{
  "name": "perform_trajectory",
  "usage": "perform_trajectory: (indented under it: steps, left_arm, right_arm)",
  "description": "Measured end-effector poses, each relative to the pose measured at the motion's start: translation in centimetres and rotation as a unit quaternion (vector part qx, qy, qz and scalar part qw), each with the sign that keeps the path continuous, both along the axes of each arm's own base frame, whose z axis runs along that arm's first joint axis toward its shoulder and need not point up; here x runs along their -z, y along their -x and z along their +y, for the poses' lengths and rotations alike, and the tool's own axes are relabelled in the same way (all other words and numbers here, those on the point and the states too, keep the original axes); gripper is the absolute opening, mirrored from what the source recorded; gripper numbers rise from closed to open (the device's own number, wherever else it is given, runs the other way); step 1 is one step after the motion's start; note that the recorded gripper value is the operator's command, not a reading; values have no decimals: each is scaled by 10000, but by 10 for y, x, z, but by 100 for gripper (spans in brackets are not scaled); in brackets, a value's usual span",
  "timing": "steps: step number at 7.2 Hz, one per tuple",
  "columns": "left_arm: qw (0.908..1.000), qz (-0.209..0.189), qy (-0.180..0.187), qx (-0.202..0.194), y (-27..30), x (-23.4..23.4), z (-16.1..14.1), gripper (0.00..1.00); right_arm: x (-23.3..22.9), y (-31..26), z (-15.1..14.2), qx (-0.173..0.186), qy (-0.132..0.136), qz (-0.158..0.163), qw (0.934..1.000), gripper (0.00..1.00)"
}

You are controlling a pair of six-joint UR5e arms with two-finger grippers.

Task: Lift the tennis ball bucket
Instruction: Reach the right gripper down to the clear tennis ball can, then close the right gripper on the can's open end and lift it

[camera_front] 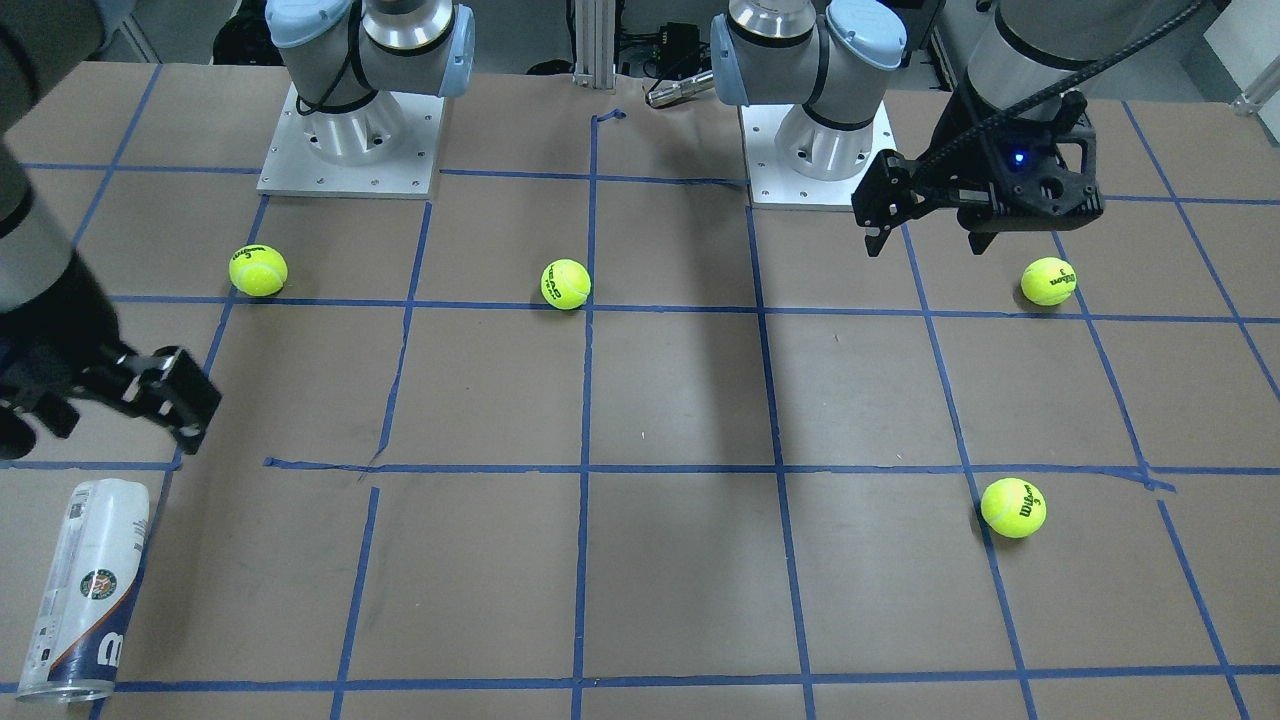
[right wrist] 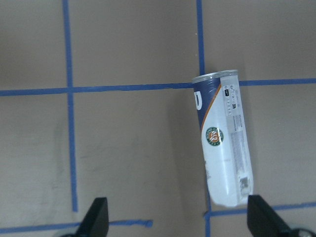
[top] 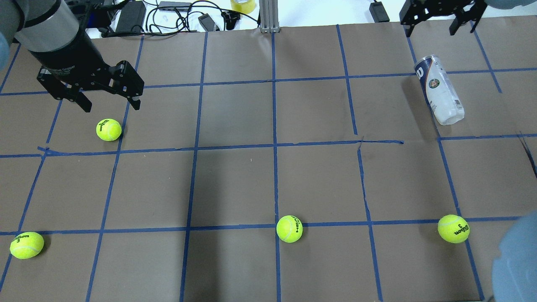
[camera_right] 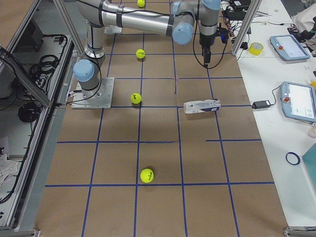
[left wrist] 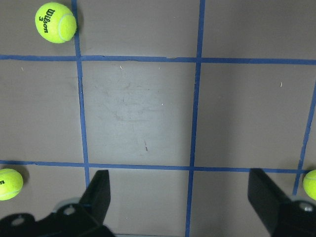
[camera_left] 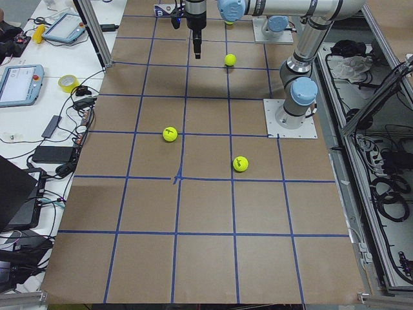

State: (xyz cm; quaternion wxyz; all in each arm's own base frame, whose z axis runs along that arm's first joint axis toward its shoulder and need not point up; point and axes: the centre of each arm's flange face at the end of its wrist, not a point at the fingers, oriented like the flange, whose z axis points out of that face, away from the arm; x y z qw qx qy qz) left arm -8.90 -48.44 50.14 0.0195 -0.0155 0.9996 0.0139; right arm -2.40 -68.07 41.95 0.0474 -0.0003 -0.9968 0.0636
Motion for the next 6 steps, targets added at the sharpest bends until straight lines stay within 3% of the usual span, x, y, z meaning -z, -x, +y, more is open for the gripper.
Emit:
perform_trajectory:
  steps: [3, 6]
  left_arm:
    - [10000, -5, -3, 16, 0, 0, 1, 100]
    - [10000, -6, -9, 17, 0, 1, 1, 100]
  right_arm:
    - [106, 72, -65, -602, -151, -170, 9979, 100]
    - [172, 101, -82, -1005, -342, -346, 9937, 100]
